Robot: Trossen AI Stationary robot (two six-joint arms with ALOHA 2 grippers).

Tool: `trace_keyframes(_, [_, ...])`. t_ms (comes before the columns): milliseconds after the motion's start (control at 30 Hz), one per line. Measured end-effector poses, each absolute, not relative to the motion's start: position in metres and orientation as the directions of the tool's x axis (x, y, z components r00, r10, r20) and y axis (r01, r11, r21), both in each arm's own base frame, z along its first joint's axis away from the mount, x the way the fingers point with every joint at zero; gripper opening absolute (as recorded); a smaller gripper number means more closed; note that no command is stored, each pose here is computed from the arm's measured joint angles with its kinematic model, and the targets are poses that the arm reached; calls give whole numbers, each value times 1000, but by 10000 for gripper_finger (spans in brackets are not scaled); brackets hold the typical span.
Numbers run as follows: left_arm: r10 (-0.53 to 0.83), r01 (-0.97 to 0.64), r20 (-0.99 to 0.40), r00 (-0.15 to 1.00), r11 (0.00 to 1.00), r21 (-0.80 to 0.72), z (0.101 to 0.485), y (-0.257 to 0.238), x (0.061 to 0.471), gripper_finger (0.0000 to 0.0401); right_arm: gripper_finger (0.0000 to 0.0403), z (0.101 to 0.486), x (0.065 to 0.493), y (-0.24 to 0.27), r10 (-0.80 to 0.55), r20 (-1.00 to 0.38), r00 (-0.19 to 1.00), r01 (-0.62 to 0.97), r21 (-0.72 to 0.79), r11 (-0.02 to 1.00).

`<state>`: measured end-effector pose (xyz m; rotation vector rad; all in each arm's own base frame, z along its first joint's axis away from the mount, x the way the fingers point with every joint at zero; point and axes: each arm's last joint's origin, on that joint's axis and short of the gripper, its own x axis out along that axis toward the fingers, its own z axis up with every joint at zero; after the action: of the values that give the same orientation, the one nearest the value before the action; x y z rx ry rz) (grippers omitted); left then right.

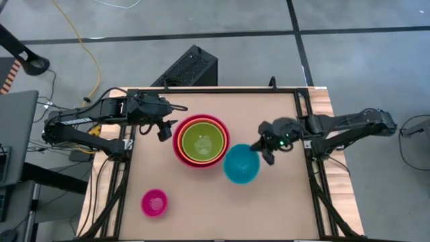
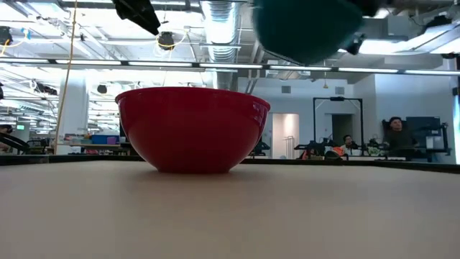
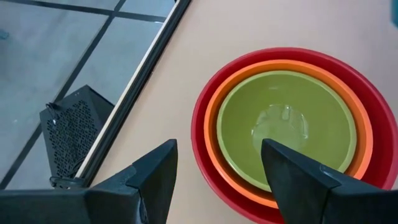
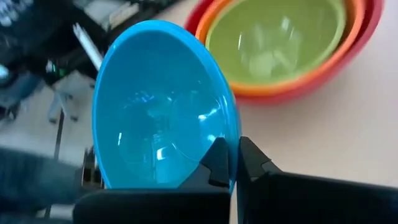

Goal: Nest bowls inside each other
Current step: Stack the blue bowl on top of the green bowl

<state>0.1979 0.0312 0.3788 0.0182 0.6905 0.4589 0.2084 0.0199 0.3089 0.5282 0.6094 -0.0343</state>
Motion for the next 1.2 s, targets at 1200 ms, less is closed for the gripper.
trace_keyframes(1200, [466, -437, -474, 747, 882, 179, 392, 33, 207, 222, 0, 239, 333, -65, 74, -445, 893, 228, 586, 778])
